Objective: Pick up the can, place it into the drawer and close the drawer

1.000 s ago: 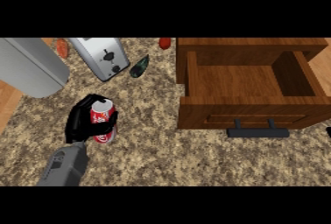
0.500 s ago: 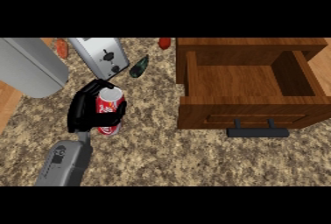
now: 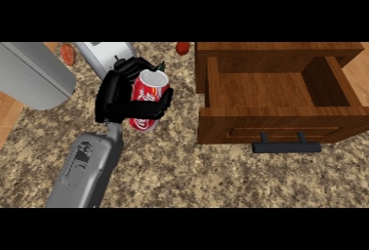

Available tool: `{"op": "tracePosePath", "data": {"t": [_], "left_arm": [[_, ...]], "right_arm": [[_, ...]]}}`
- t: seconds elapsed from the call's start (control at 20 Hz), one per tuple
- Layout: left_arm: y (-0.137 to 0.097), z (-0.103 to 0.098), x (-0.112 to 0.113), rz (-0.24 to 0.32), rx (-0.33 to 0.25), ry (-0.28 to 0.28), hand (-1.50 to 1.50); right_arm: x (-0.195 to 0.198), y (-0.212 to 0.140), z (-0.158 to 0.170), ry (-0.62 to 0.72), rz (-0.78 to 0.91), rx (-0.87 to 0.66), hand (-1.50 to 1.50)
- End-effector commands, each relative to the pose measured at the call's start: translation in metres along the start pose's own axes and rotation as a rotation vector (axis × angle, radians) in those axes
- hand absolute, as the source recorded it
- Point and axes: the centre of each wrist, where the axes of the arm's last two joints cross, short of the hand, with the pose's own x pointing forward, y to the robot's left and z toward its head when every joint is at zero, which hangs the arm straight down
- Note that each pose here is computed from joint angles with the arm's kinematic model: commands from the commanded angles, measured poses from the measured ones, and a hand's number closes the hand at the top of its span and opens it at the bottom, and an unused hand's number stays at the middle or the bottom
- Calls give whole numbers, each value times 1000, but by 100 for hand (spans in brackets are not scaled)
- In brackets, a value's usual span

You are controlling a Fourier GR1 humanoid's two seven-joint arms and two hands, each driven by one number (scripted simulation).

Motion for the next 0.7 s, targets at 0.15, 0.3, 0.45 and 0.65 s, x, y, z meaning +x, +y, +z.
{"op": "tracePosePath", "data": {"t": [0.15, 0.3, 0.45, 0.65], "left_arm": [[-45, -35, 42, -43, -40, -33, 150], [-67, -42, 72, -37, -44, -69, 150], [-90, -52, 93, -45, -79, -61, 150], [-109, -68, 107, -44, -61, -78, 150]], "right_arm": [[-6, 13, -4, -12, 1, 12, -150], [-1, 6, 8, -20, 3, -3, -150], [-3, 13, -6, -10, 7, 0, -150], [-2, 15, -2, -2, -6, 7, -150]]}}
